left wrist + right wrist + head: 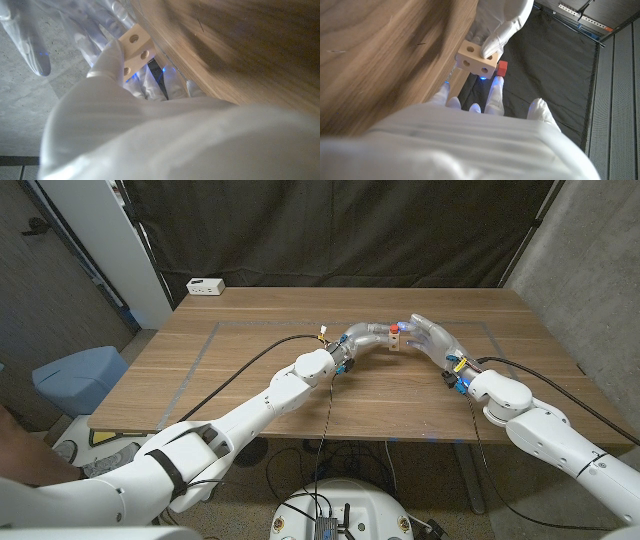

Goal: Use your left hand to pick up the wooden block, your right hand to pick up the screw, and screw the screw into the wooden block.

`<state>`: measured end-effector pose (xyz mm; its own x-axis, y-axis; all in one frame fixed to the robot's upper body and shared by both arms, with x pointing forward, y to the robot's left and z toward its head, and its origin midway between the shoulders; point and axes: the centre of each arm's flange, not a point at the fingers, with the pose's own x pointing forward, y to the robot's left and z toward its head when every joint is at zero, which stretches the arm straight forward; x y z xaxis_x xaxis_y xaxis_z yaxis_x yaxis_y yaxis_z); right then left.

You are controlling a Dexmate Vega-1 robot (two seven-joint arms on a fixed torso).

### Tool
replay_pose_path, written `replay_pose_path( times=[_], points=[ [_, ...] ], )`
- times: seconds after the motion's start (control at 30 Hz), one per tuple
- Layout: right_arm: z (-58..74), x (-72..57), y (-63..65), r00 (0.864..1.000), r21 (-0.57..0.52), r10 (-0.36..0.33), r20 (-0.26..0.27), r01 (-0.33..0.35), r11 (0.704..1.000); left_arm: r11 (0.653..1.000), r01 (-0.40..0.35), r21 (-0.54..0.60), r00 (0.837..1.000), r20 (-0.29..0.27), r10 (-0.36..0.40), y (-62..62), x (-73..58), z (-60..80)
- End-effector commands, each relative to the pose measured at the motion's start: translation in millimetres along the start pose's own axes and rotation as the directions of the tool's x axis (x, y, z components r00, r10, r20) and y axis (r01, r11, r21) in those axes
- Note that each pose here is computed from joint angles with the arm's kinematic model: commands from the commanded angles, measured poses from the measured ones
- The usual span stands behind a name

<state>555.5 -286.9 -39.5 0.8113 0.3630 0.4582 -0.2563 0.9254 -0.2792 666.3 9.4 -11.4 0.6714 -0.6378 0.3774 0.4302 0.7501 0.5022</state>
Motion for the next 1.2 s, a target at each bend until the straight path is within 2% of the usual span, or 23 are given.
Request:
replay_pose_path(
  times=[0.03, 0.47, 1.2],
  points=[
    [-1.0, -7.6, 1.8, 1.0, 0.002, -0.004, -0.003, 0.004, 1.0, 1.0, 0.004, -0.001, 1.0, 0.002, -0.004, -2.2, -1.7, 0.4],
    [0.7, -15.4, 3.6, 1.0, -0.001, -0.002, -0.005, 0.002, 1.0, 1.0, 0.011, 0.002, 1.0, 0.005, -0.011, -6.3, -5.2, 2.1],
    [1.9, -14.7, 5.7, 0.998, 0.005, 0.058, -0.002, -0.058, 0.998, 1.0, 0.004, 0.009, 1.0, 0.007, -0.004, -4.3, -12.2, 3.3]
  ],
)
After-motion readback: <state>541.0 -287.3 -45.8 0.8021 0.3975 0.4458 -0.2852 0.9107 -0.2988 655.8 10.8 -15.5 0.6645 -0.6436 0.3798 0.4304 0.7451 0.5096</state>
